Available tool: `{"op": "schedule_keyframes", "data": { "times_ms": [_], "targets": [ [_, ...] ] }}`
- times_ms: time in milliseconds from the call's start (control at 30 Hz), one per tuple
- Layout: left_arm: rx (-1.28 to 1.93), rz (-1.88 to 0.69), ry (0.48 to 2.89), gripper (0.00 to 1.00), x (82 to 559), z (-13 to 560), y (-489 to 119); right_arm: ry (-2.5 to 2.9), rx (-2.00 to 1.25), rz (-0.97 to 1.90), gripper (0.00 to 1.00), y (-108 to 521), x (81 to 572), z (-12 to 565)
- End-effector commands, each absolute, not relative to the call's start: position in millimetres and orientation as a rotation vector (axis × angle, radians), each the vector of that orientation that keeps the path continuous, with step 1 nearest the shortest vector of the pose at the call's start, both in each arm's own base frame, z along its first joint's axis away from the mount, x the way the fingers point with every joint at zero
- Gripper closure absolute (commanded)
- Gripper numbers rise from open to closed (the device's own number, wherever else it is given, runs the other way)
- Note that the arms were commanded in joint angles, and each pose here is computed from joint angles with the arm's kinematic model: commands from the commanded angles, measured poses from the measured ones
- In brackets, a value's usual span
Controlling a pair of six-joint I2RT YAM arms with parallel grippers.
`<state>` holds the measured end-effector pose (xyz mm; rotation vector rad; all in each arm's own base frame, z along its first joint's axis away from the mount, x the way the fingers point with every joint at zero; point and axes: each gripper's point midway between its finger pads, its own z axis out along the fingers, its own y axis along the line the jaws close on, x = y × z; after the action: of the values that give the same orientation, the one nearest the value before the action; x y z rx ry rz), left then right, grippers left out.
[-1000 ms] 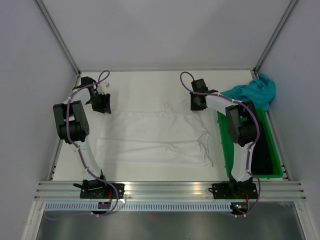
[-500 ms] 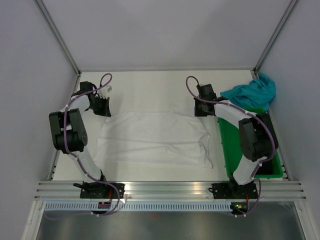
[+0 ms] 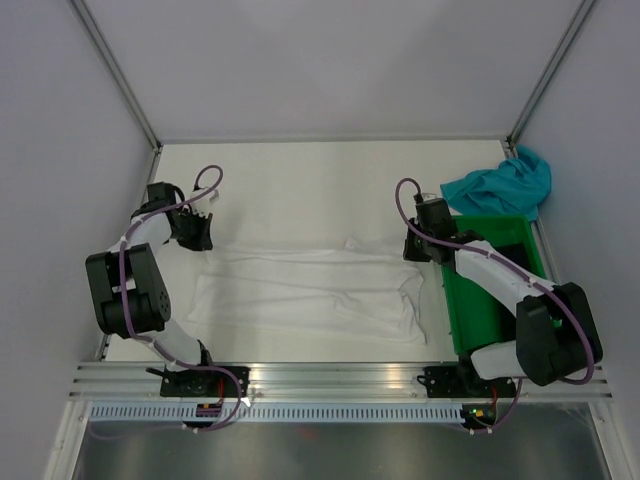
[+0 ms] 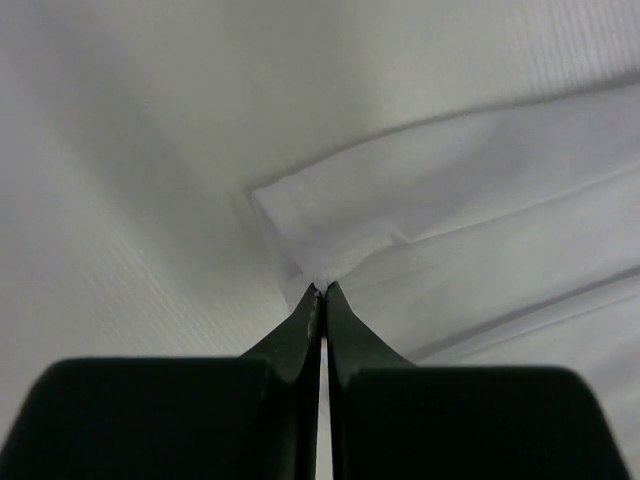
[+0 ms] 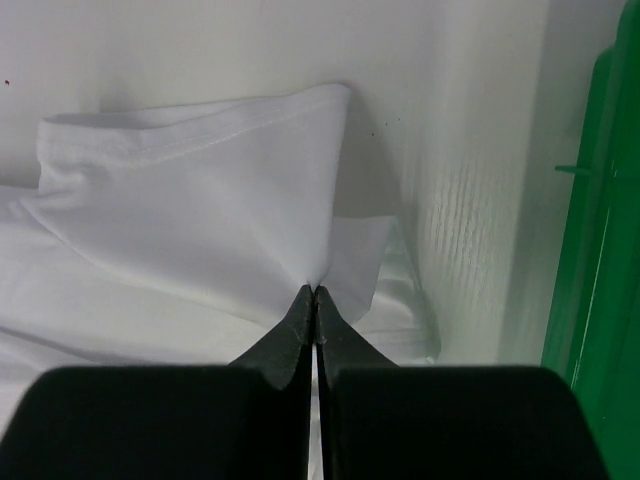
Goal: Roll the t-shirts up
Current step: Fold the tshirt
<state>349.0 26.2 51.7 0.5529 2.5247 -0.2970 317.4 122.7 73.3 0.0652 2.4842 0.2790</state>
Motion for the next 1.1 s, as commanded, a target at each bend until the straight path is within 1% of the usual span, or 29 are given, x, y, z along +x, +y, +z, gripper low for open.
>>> {"op": "schedule_keyframes", "data": {
  "times_ms": [0, 267, 367, 600, 667, 700, 733, 800, 833, 900, 933, 1067],
  "targets": [
    [0.607, -0.204, 2.458, 0.98, 348.7, 67.2, 42.3, 2.455, 0.108, 0.304, 1.00, 122.3, 305.8, 78.7],
    [0.593, -0.163, 2.439, 0.98, 336.3, 73.3, 55.4, 2.463, 0.141, 0.283, 1.00, 119.8, 280.6, 63.3],
    [0.600, -0.172, 2.444, 0.98, 331.7, 69.4, 54.5, 2.486, 0.149, 0.262, 1.00, 117.8, 271.9, 50.9],
    [0.670, -0.176, 2.471, 0.98, 315.8, 52.4, 52.8, 2.509, 0.138, 0.249, 1.00, 117.2, 264.0, 44.4],
    [0.680, -0.179, 2.482, 0.96, 311.9, 47.9, 52.9, 2.527, 0.135, 0.243, 1.00, 116.8, 260.0, 37.4],
    [0.690, -0.181, 2.489, 0.94, 309.6, 44.9, 52.5, 2.531, 0.136, 0.245, 1.00, 117.4, 259.4, 35.7],
    [0.697, -0.193, 2.498, 0.85, 306.5, 43.6, 51.7, 2.535, 0.139, 0.248, 1.00, 118.1, 259.2, 34.1],
    [0.734, -0.212, 2.483, 0.74, 302.8, 47.6, 50.3, 2.534, 0.145, 0.254, 1.00, 120.0, 259.6, 32.1],
    [0.743, -0.282, 2.481, 0.66, 294.6, 50.4, 43.8, 2.533, 0.144, 0.259, 1.00, 121.5, 259.8, 31.9],
    [0.803, -0.304, 2.426, 0.59, 294.3, 64.2, 39.5, 2.527, 0.141, 0.265, 1.00, 123.1, 261.3, 33.5],
    [0.817, -0.346, 2.411, 0.58, 289.4, 68.7, 33.4, 2.530, 0.137, 0.263, 1.00, 123.5, 261.3, 32.7],
    [0.873, -0.338, 2.332, 0.53, 298.9, 84.7, 28.2, 2.533, 0.127, 0.259, 1.00, 124.0, 261.7, 30.3]
  ]
}}
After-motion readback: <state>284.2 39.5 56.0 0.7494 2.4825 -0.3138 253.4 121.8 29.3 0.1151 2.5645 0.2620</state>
